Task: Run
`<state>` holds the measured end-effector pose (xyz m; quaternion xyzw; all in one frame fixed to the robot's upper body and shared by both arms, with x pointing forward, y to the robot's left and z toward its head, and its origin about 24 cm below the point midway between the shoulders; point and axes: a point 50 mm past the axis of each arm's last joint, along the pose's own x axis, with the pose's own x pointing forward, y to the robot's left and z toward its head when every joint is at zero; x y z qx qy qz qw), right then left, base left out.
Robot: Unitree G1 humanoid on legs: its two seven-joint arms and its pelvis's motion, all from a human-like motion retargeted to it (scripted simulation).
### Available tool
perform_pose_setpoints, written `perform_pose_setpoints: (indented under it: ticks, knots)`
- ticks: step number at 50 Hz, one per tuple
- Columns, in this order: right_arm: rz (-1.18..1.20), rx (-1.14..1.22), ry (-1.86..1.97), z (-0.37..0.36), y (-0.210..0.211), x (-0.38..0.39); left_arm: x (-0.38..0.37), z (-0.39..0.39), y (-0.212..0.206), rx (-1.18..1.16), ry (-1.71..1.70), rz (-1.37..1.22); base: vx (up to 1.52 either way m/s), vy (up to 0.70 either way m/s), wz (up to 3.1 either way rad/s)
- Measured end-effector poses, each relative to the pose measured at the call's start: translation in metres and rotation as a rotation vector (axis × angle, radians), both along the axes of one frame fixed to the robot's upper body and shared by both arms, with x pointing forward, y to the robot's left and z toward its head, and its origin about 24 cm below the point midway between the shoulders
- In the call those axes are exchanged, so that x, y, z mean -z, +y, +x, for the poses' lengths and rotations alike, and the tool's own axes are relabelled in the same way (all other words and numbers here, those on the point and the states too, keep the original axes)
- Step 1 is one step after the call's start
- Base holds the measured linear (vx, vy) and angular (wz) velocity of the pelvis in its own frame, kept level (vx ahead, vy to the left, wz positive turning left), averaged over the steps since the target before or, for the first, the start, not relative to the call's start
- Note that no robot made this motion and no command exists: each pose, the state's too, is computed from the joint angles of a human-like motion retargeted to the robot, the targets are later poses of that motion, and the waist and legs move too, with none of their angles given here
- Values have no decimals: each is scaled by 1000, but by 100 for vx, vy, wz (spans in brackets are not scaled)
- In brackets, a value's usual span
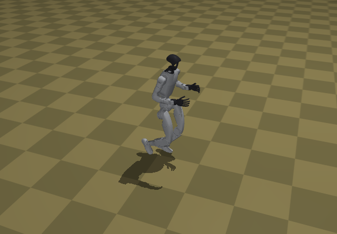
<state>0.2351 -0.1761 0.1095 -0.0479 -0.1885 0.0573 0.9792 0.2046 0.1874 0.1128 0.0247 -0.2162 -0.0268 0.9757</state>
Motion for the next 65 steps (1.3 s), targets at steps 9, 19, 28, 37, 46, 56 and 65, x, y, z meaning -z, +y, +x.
perform_pose_setpoints:
  ticks: [9, 19, 28, 37, 46, 56, 65]
  knots:
    - [-150, 32, 326, -31, -18, 63, -76, 17, 0, -98, -368, 85, 4, 2, 14]
    - [-66, 50, 75, -16, -13, 12, -12, 15, -28, 131, -61, 107, -2, -6, 2]
    - [-82, 101, -136, 25, -5, -36, 15, 15, -15, 111, 84, 152, 0, 0, -11]
    - [-81, -46, -34, 5, 13, -6, -17, 0, -6, 32, -86, 119, 3, 7, 0]
    - [-235, 10, 249, -10, -4, 56, -79, 25, 1, -173, -391, 184, 2, 1, -16]
    - [-61, -43, 290, -33, -5, 60, -41, 22, -29, 79, -249, 163, 2, -5, -64]
    - [-162, 177, 57, -5, -31, 11, 42, 18, -14, 118, 209, 212, -1, -5, -68]
